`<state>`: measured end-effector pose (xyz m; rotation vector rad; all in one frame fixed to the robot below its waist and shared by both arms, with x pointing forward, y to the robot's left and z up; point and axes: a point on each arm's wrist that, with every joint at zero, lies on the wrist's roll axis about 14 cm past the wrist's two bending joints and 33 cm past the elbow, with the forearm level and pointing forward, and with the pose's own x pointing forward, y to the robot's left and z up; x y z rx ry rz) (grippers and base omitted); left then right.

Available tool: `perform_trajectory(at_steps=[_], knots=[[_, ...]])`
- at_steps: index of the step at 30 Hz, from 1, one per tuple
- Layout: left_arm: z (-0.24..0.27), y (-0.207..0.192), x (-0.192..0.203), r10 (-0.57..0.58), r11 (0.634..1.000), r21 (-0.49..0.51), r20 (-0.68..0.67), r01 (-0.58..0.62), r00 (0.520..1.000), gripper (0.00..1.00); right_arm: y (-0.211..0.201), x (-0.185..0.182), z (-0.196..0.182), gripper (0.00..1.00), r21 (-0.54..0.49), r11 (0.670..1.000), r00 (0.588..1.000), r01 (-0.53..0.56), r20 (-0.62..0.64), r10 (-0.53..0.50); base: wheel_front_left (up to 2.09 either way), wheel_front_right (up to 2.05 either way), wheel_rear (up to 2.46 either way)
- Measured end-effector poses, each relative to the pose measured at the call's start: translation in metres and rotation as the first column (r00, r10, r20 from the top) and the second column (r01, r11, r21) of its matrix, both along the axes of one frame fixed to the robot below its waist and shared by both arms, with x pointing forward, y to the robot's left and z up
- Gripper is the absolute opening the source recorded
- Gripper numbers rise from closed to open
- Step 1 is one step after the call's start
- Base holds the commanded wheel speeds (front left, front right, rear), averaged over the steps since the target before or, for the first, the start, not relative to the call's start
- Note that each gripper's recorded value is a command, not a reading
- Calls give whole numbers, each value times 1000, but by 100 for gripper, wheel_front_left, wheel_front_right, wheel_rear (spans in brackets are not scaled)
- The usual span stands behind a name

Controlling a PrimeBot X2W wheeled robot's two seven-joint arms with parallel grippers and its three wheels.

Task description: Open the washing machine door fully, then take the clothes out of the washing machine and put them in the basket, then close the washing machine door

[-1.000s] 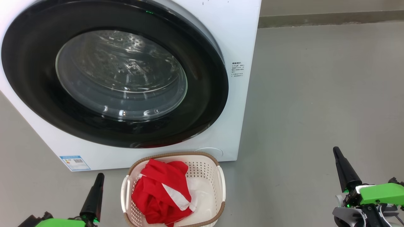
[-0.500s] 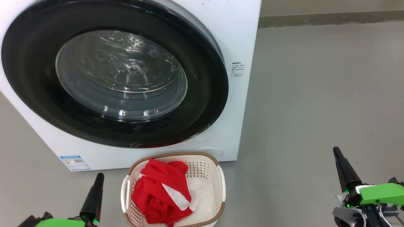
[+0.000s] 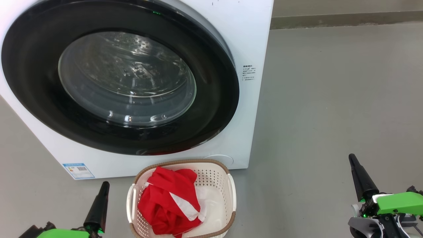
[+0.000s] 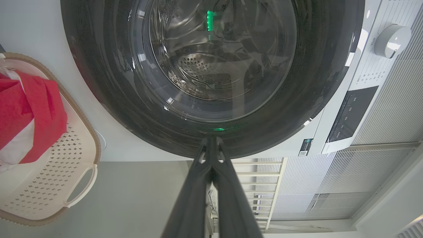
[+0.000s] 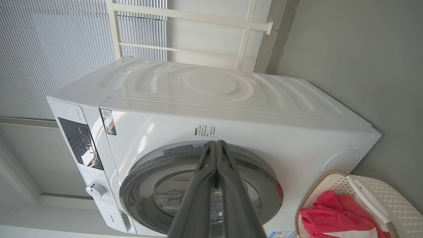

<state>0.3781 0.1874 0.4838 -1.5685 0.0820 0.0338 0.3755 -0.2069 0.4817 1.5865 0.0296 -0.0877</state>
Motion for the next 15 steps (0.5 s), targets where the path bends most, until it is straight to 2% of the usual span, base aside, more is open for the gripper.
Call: perform_trajectory(at_steps=[15], knots=[[0, 0, 0, 1, 1000, -1, 0, -1, 1000, 0, 0, 0, 0, 0, 0, 1000, 1000, 0, 0, 0, 0, 0, 0]])
